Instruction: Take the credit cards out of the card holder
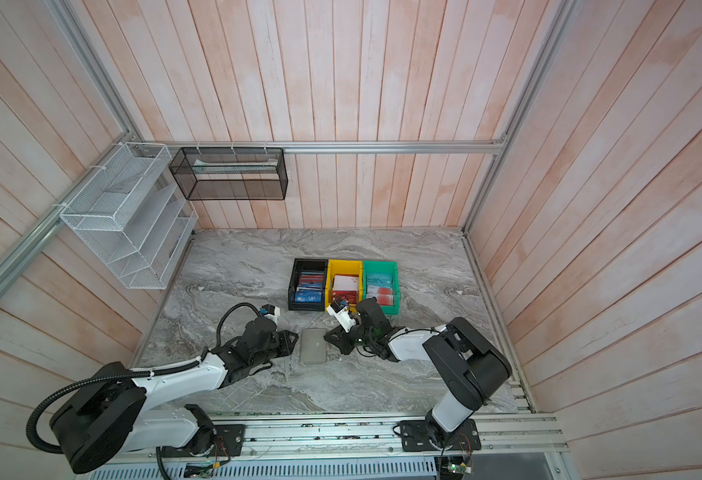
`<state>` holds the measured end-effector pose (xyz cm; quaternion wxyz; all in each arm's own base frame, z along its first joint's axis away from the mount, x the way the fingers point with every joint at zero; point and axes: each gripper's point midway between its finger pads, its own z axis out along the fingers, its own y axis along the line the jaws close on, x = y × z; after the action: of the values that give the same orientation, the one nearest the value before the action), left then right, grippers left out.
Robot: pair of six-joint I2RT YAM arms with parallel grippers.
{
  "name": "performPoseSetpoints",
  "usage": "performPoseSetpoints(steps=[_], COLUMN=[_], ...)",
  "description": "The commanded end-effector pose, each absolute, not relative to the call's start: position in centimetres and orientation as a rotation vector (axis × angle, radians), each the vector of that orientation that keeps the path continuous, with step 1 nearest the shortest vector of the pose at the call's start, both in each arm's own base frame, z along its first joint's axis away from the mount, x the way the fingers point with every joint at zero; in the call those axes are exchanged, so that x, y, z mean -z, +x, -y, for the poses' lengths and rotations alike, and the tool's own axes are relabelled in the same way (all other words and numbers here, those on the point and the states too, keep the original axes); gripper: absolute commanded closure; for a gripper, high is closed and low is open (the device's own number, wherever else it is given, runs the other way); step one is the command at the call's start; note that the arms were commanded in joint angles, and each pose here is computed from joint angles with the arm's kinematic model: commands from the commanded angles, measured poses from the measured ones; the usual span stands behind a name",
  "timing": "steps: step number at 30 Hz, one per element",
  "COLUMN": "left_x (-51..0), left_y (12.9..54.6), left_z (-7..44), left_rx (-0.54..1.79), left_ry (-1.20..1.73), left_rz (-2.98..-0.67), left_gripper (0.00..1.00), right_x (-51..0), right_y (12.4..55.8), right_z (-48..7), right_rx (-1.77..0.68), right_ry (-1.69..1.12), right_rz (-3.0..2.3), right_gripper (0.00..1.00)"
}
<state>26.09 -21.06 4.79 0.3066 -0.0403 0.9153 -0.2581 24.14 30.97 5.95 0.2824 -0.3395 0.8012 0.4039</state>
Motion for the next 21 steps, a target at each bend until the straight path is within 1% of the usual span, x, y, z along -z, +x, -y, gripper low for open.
performPoseSetpoints(steps=[1,8,13,21], left_x=[-3.6,-2.6,-2.7,-2.9], left_y=[25.7,25.6,25.5,25.4], left_z=[21.3,22.3,22.2,22.1], left_rx=[0.706,0.742,0.747,0.748], left_ry=[-0.117,-0.102,-0.106,-0.104], left_rz=[-2.451,-2.485,-2.479,-2.473], left_gripper=[0.70,0.74,0.74,0.75], right_x=[-5.4,-4.6,-3.2,-1.5], right_y=[24.5,25.8,26.9,27.6], right_z=[-31.1,-30.4,-29.6,-29.7], right_rx=[-1.079,-1.025,-0.975,-0.940], right_ry=[-0.915,-0.878,-0.856,-0.873], right_rz=[-2.176,-2.217,-2.273,-2.324], right_gripper=[0.87,0.87,0.87,0.88])
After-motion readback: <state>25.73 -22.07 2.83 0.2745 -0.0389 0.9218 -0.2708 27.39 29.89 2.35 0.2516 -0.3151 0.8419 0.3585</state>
